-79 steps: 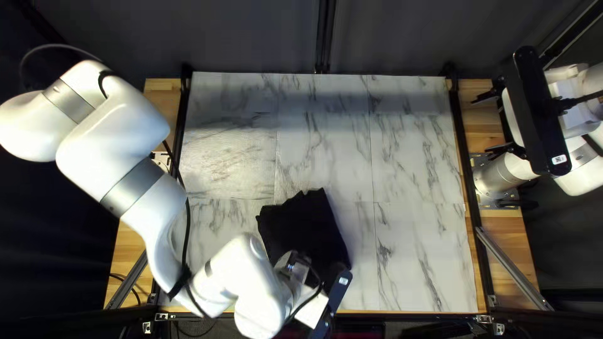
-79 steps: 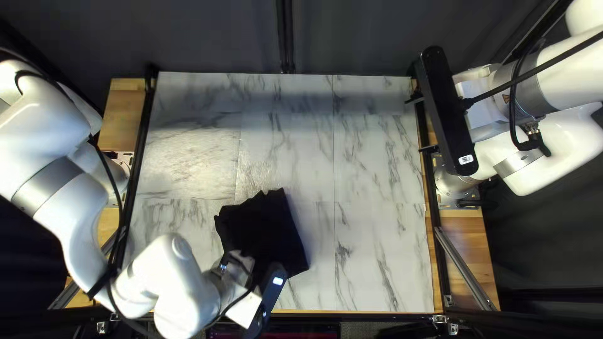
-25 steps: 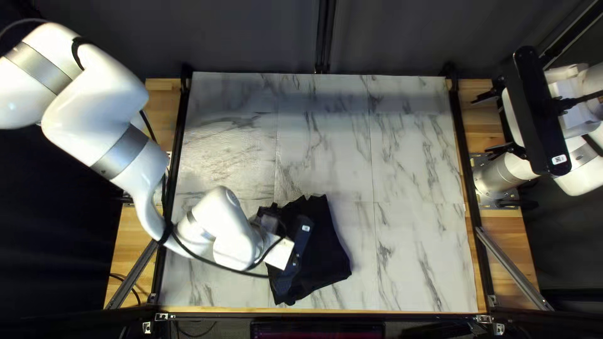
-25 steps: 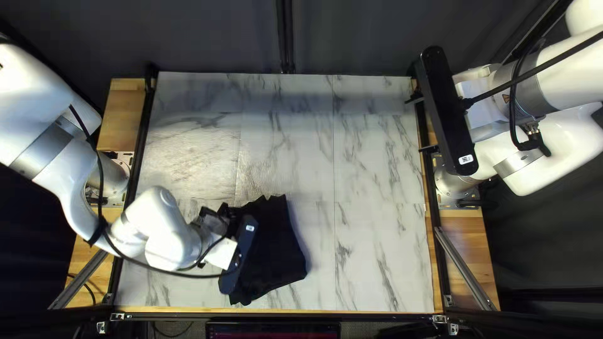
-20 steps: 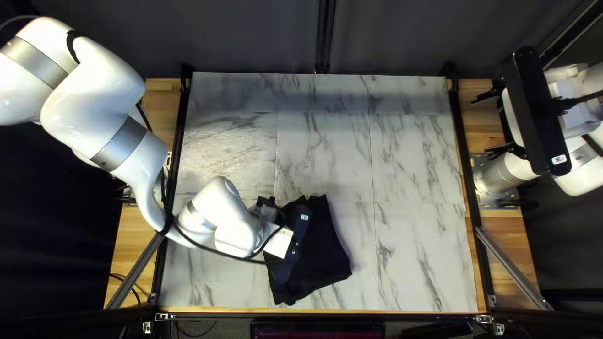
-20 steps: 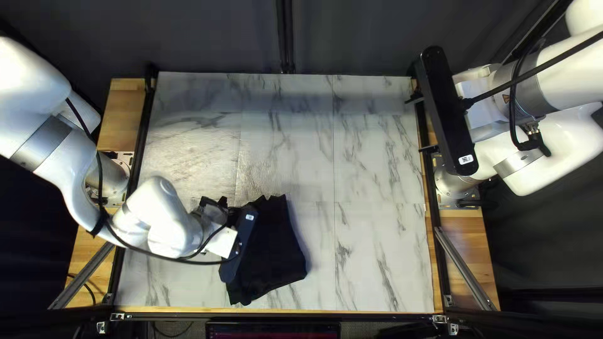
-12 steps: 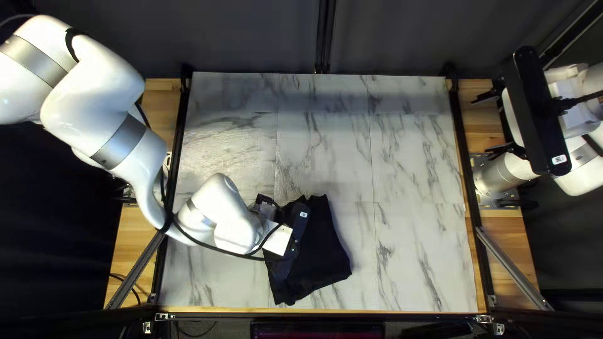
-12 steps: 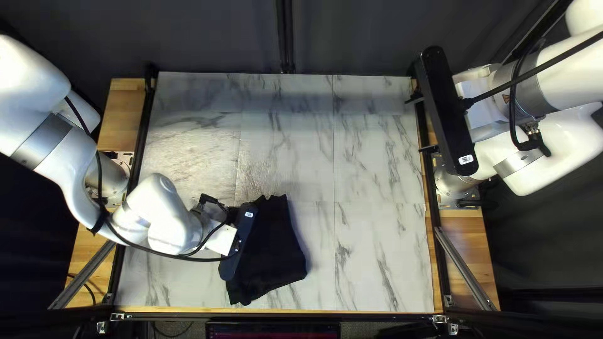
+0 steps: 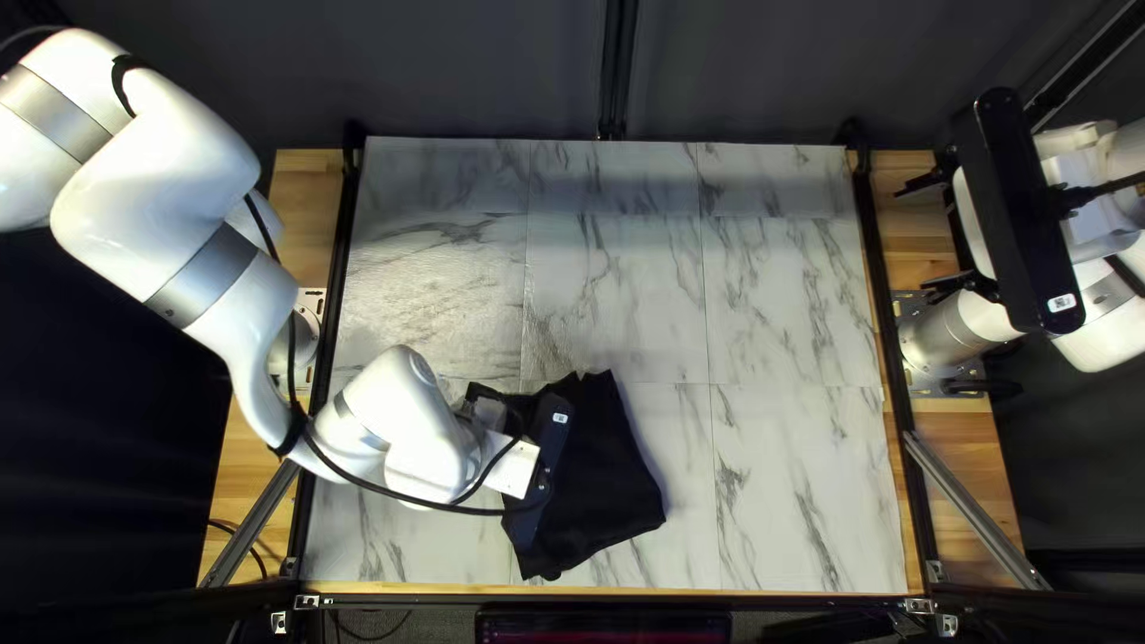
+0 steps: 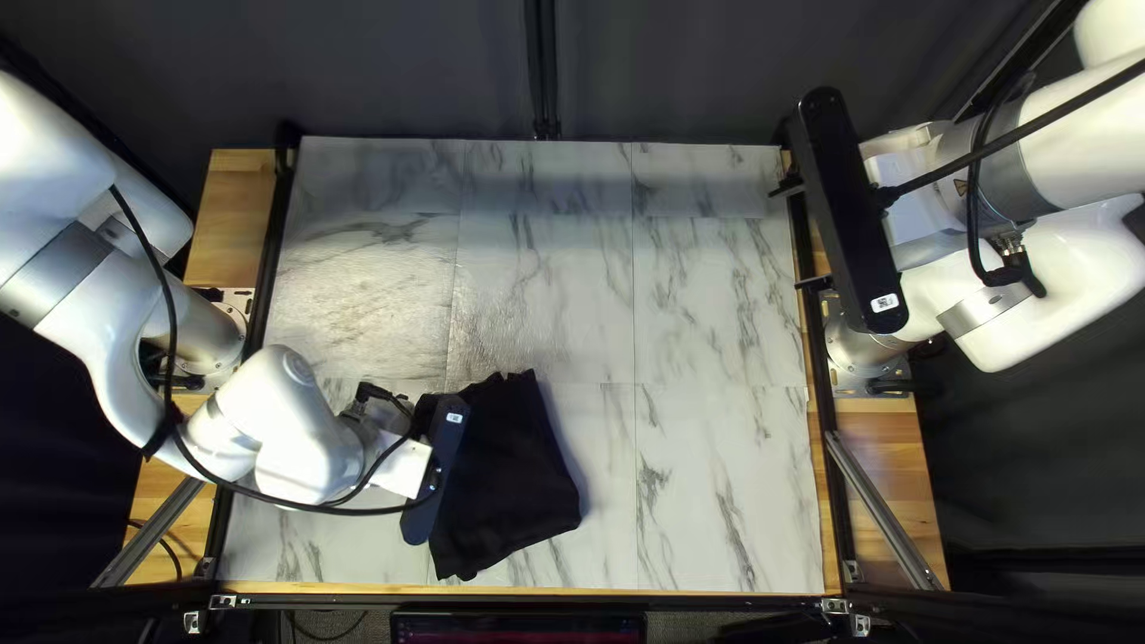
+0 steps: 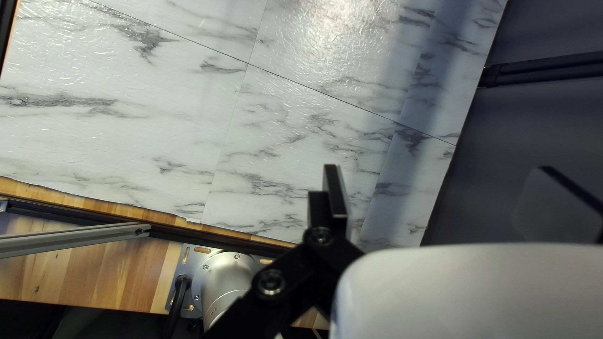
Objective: Fold t-shirt
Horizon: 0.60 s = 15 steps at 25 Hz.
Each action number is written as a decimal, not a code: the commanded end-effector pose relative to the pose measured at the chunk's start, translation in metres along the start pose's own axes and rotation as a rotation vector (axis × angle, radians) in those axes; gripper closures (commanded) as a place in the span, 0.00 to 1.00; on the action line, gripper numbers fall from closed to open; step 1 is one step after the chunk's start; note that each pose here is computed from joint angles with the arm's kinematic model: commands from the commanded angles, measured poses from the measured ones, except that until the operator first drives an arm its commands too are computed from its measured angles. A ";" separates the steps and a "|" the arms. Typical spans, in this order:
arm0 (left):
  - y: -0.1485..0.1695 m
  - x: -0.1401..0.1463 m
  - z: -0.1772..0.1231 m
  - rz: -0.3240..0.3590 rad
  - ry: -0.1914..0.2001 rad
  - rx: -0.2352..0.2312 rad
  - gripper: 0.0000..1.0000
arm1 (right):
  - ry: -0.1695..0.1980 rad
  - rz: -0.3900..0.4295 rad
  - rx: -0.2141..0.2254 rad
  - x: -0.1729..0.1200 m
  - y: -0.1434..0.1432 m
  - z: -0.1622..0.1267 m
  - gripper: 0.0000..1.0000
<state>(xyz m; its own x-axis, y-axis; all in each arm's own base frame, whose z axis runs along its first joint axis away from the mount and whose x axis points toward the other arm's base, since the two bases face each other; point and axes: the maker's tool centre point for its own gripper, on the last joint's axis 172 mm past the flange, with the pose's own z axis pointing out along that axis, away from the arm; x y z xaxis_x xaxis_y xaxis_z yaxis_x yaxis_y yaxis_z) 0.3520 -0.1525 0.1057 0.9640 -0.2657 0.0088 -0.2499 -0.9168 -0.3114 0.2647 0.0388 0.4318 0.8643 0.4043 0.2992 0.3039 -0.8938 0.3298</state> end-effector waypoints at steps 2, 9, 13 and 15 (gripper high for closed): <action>0.002 0.004 -0.006 -0.005 0.005 -0.002 0.00 | 0.000 0.000 0.000 0.000 0.000 0.000 0.00; -0.007 0.000 -0.009 -0.009 0.033 -0.021 0.00 | 0.000 0.000 0.000 0.000 0.000 0.000 0.00; -0.046 -0.003 -0.018 0.001 0.135 -0.113 0.00 | 0.000 0.000 0.000 0.000 0.000 0.000 0.00; -0.077 -0.009 -0.022 0.009 0.194 -0.176 0.00 | 0.000 0.000 0.000 0.000 0.000 0.000 0.00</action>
<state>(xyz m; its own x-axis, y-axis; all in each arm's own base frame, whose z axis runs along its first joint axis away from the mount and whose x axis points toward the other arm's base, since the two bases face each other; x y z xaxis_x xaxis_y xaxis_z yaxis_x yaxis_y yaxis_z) 0.3568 -0.1243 0.1308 0.9515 -0.2915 0.0983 -0.2620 -0.9353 -0.2380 0.2647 0.0388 0.4318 0.8643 0.4043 0.2992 0.3039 -0.8938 0.3298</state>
